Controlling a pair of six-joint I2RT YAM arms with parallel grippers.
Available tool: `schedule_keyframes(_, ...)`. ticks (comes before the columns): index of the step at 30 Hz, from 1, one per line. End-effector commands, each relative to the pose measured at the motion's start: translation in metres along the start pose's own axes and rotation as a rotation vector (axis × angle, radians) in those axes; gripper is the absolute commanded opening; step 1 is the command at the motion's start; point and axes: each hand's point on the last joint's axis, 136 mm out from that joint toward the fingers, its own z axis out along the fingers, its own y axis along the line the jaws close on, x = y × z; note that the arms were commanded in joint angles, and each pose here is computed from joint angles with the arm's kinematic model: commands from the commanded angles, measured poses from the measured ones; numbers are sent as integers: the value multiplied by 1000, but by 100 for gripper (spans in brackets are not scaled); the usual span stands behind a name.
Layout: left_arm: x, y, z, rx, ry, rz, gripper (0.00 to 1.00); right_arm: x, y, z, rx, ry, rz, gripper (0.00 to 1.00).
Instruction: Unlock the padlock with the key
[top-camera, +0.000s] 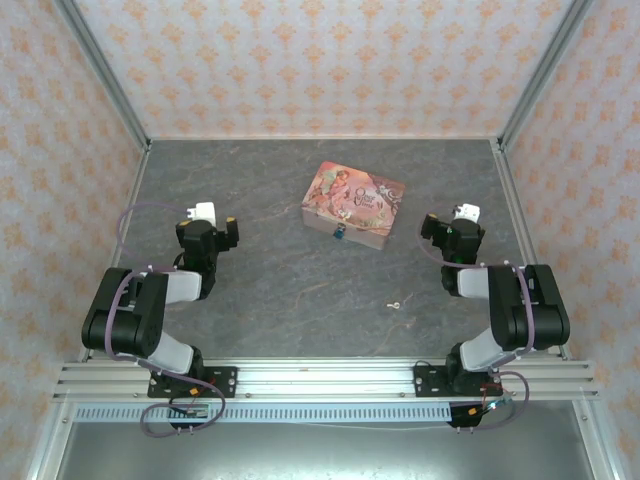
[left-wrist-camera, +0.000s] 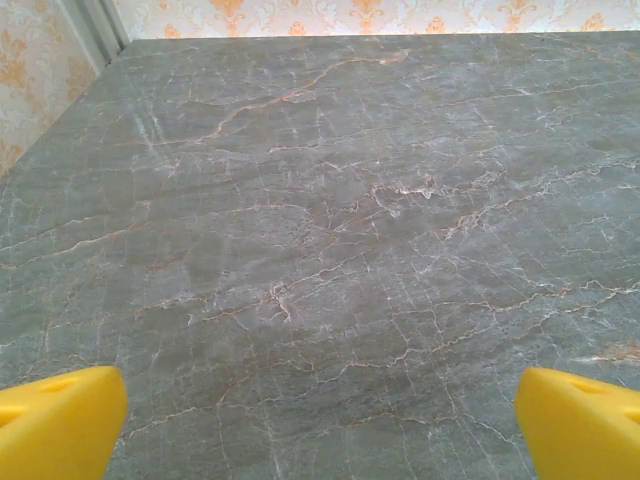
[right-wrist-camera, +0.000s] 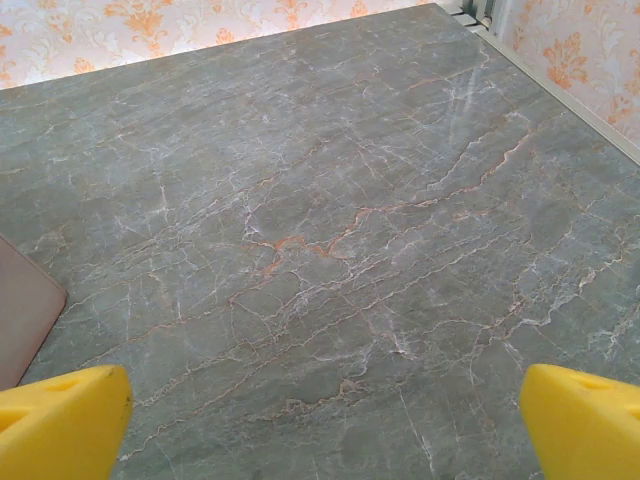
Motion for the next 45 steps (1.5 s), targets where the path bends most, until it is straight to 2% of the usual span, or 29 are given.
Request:
schedule_keyframes(1,-7,-3,1,12,-11,-11,100,-4,-1,-1,14,-18,14,99)
schedule_keyframes(24,-8,-1,0,4,-14,-15,100,-6,-2,-2,16,-26,19,99)
schedule_keyframes(27,-22,14,-14,-65,-42,-53,100,-22,-9,-9,67,-20,37,99)
schedule_keyframes(31,-62,24,-50,-71,-116,-112,100,-42,-6,-27,60,38,84,99)
schedule_keyframes(34,-87,22,-73,-27,-104,-173,100,-47,3,-42,19,106,178,99)
schedule_keyframes(37,-101,17,-88,23,-43,-299,100,-42,15,-62,-31,226,289,97)
schedule_keyframes(39,-105,2,-92,106,-3,-388,100,-31,29,-78,-80,334,336,94)
schedule_keyframes(42,-102,-28,-94,231,43,-504,100,-9,53,-107,-147,482,297,87)
schedule_keyframes(45,-92,-72,-97,342,77,-540,100,27,74,-135,-207,648,222,80)
